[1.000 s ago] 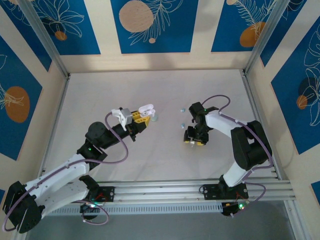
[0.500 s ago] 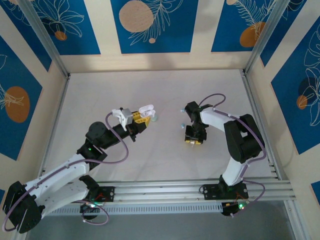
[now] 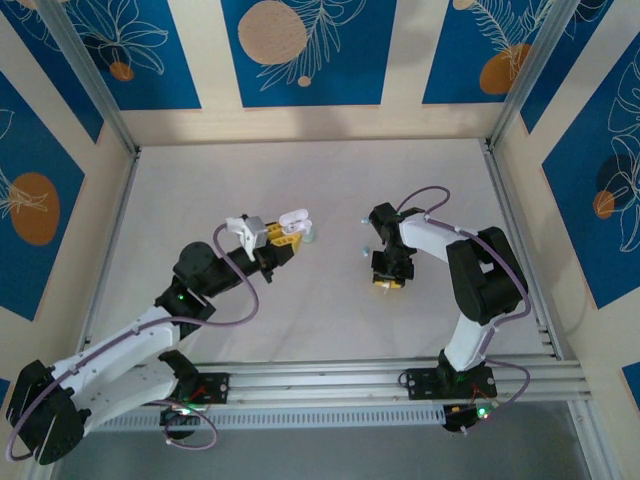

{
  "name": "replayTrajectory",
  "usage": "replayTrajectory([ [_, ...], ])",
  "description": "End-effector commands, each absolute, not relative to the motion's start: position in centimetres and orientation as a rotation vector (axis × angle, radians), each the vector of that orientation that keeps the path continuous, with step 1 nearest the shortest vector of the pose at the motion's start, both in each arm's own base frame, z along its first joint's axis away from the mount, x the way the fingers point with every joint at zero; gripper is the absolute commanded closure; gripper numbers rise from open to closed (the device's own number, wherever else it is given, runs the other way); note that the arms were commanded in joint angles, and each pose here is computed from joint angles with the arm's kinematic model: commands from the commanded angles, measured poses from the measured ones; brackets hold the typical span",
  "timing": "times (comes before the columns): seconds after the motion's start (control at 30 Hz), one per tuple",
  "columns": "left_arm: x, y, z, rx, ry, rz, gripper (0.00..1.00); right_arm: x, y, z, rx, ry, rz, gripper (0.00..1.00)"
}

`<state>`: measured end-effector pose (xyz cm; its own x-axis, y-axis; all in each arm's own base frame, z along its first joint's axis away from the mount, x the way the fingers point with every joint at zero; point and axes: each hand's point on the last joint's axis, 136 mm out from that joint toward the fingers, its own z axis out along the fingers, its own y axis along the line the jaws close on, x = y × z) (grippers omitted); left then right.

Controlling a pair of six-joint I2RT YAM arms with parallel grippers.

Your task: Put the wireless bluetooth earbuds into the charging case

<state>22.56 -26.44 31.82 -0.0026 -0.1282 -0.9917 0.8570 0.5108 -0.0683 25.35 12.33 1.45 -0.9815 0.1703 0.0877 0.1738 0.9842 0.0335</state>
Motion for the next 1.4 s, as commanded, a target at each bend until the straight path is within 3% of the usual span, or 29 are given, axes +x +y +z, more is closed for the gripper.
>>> replayTrajectory([
  [0.0,22.1,-26.8,34.2,0.711,1.283,-0.906,0.82,25.4,12.5,1.0,-0.235,-3.038,-0.052,0.69],
  [0.43,22.1,-26.9,34.0,0.704,1.297,-0.917,0.82,26.6,13.6,5.4,-0.132,-3.178,-0.104,0.73],
  [0.73,22.2,-27.1,33.8,0.703,1.301,-0.931,0.82,28.3,16.1,16.4,0.047,-3.518,-0.288,0.74],
  [1.1,22.0,-28.0,33.7,0.728,1.296,-0.991,0.82,26.4,19.0,33.2,0.397,-3.882,-0.795,0.74],
  [1.37,21.9,-28.5,34.2,0.733,1.286,-1.026,0.82,25.0,22.9,38.1,0.710,-3.912,-1.002,0.74],
])
